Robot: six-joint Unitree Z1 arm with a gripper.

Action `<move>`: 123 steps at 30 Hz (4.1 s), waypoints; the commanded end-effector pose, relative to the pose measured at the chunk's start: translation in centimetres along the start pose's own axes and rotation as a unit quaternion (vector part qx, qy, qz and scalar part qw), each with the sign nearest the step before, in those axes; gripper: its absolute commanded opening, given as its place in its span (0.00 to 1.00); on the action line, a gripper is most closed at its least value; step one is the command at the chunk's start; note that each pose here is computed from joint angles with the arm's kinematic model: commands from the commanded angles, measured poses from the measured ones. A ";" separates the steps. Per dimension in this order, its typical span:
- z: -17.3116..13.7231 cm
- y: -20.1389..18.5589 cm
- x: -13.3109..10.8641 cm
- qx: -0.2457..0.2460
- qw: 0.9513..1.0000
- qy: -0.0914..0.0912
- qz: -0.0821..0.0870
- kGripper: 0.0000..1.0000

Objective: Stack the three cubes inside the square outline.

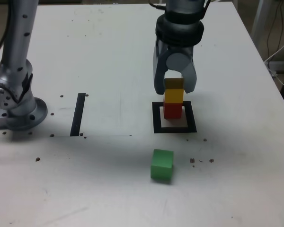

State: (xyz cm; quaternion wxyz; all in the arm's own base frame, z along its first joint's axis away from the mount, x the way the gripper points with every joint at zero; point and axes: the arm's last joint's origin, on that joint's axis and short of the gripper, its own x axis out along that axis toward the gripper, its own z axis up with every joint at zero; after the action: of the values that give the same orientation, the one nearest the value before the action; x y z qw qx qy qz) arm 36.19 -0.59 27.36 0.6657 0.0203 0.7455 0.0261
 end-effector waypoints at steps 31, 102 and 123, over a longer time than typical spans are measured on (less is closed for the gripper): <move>0.2 0.7 1.0 0.007 1.000 0.004 0.002 0.99; -1.0 -17.1 5.6 0.134 0.989 0.057 -0.019 0.37; -1.1 -17.0 5.5 0.137 0.989 0.056 -0.017 0.26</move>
State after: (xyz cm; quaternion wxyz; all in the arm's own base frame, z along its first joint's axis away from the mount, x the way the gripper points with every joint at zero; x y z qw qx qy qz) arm 34.67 -17.40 20.92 0.6173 0.0960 0.7758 -0.0887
